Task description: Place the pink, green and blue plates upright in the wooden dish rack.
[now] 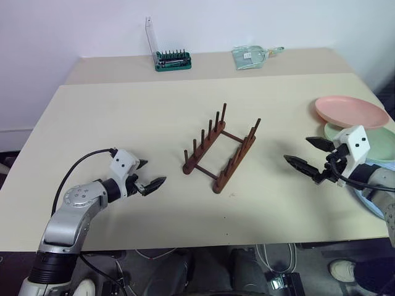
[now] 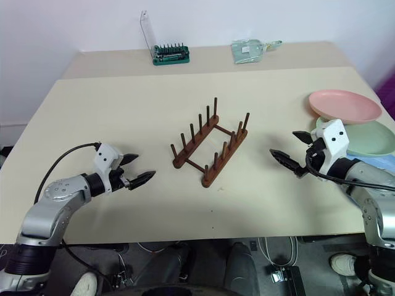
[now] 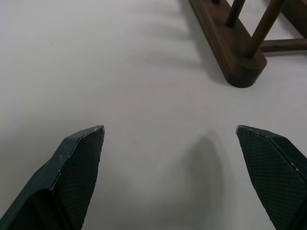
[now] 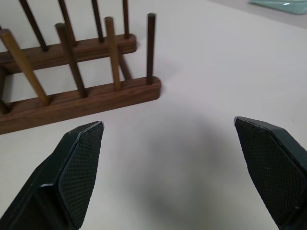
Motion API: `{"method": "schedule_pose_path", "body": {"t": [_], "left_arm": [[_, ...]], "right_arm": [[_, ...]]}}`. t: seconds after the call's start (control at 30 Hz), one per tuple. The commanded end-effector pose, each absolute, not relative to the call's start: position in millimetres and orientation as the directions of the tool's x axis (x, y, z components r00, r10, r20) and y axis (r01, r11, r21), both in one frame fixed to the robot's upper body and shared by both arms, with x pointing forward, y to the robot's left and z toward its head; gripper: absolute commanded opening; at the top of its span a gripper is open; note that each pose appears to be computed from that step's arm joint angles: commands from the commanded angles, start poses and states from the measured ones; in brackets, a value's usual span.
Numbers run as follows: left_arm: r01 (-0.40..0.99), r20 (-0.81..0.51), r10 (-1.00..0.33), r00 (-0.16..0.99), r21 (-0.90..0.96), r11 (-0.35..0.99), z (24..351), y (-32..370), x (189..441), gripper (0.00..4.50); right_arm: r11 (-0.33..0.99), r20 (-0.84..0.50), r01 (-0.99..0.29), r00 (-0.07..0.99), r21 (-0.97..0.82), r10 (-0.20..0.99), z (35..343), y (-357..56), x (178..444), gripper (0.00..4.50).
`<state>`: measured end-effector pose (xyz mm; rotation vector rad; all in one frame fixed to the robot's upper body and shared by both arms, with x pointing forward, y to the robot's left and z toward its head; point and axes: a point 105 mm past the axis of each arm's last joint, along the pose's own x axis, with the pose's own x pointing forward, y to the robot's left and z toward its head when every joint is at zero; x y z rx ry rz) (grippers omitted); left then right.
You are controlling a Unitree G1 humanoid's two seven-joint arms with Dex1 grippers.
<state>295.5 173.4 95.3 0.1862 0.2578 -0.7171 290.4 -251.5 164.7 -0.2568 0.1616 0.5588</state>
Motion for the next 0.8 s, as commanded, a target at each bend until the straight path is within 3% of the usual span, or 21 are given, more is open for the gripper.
{"method": "schedule_pose_path", "body": {"t": [0.03, 0.5, 0.67, 0.8], "left_arm": [[0.672, -0.26, -0.633, 0.73, 0.103, 0.733, 106, 170, 296, 4.5], [0.747, -0.246, -0.717, 0.653, 0.054, 0.662, 109, 147, 271, 4.5], [0.849, -0.265, -0.822, 0.503, -0.024, 0.528, 103, 98, 243, 4.5], [0.856, -0.274, -0.825, 0.495, -0.008, 0.516, 97, 63, 248, 4.5]], "right_arm": [[0.81, -0.171, -0.536, 0.844, -0.239, 0.508, 177, -248, 296, 4.45], [0.764, -0.151, -0.602, 0.798, -0.233, 0.583, 169, -214, 304, 4.45], [0.721, -0.149, -0.664, 0.747, -0.198, 0.648, 164, -196, 303, 4.45], [0.696, -0.155, -0.69, 0.724, -0.199, 0.672, 166, -189, 298, 4.45]]}}
